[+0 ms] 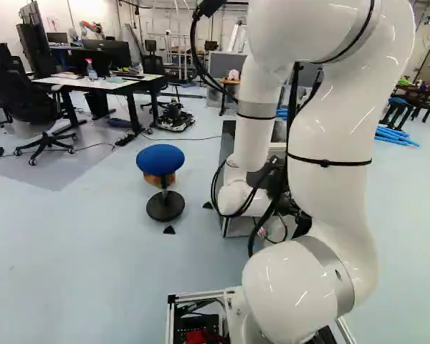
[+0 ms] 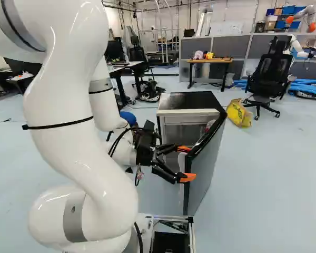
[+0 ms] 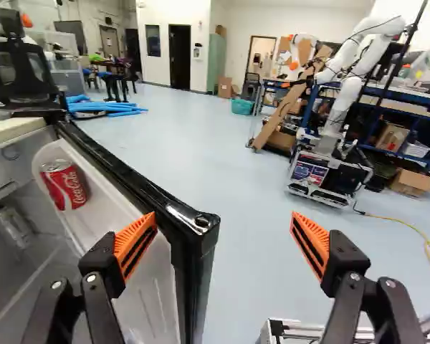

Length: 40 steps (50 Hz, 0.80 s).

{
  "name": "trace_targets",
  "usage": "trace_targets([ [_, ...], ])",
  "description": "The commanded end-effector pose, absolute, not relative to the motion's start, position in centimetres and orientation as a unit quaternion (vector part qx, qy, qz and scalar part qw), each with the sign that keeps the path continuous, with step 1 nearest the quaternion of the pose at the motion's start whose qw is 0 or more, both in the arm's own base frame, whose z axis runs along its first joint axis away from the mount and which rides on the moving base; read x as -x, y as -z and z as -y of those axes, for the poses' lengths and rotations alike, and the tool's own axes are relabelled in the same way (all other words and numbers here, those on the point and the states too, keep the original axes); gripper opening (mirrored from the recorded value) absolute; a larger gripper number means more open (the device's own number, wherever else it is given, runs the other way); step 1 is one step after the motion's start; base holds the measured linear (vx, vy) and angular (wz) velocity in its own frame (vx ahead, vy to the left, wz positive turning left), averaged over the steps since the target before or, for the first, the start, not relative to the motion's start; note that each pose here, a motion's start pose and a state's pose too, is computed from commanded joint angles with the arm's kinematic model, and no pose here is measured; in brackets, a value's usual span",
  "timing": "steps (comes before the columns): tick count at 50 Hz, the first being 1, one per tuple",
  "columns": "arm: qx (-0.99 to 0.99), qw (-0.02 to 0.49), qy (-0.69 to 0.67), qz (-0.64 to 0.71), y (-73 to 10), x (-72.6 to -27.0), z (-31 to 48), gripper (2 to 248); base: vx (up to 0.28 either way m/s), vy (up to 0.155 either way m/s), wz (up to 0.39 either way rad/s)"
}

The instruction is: Grab a drink from the fridge

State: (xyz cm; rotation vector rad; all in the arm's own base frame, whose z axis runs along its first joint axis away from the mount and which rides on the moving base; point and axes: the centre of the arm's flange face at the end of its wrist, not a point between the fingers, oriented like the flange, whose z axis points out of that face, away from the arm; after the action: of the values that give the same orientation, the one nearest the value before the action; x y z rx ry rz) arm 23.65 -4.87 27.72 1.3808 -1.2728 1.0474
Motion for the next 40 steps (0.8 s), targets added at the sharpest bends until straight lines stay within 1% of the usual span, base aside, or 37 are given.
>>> trace_targets([
  [21, -0.505, 0.491, -0.404, 0.583, -28.1, -26.3, 8.1, 247, 0.0, 0.0, 0.0],
  [40, -0.453, 0.49, -0.379, 0.641, -28.3, -29.2, 12.3, 247, 0.0, 0.0, 0.0],
])
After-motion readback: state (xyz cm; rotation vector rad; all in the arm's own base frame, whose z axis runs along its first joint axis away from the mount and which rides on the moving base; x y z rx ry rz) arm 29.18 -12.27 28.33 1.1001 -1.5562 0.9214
